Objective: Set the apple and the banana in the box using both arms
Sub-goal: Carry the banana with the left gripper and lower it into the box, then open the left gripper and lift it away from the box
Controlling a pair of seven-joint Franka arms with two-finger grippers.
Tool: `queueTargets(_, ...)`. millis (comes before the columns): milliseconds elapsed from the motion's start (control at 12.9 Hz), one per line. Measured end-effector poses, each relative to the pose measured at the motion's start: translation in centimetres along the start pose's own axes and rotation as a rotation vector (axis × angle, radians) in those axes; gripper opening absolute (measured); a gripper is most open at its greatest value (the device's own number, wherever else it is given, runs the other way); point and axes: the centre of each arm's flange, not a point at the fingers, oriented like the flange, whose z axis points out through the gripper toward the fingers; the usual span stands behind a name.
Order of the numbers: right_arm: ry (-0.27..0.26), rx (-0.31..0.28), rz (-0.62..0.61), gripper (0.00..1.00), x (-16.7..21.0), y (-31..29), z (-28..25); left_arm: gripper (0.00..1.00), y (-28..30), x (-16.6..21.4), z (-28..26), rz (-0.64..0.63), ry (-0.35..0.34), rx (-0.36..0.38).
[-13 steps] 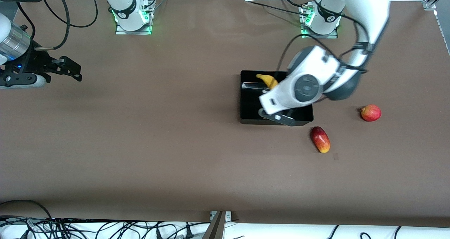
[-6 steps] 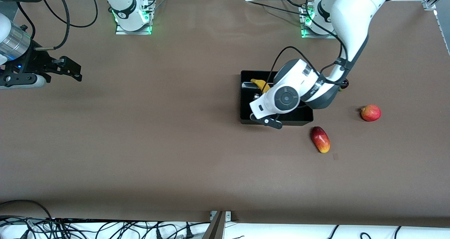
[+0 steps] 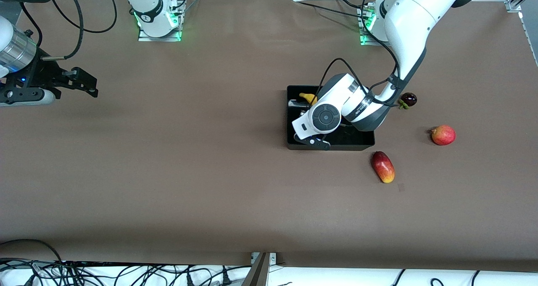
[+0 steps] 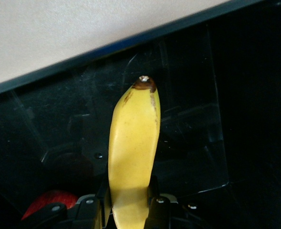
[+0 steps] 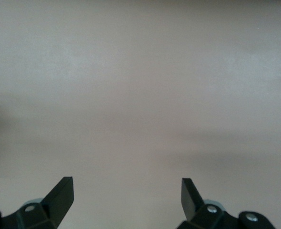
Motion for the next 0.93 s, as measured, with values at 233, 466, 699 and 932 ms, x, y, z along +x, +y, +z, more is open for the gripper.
queueTargets(233, 0.000, 0.000, 0.000, 1.00, 0.0, 0.0, 0.0, 0.40, -0.5, 0.3, 0.7, -0.019, -0.011, -0.005)
queueTargets(466, 0.000, 0.000, 0.000, 1.00, 0.0, 0.0, 0.0, 0.70, -2.1, 0.7, -2.1, -0.057, 0.033, -0.017)
queueTargets(699, 0.000, 0.000, 0.000, 1.00, 0.0, 0.0, 0.0, 0.99, -6.3, -1.2, -12.8, -0.127, 0.083, 0.008)
queueTargets(932, 0.000, 0.000, 0.000, 1.00, 0.0, 0.0, 0.0, 1.00, -11.5, -6.1, -23.4, -0.208, 0.157, 0.032)
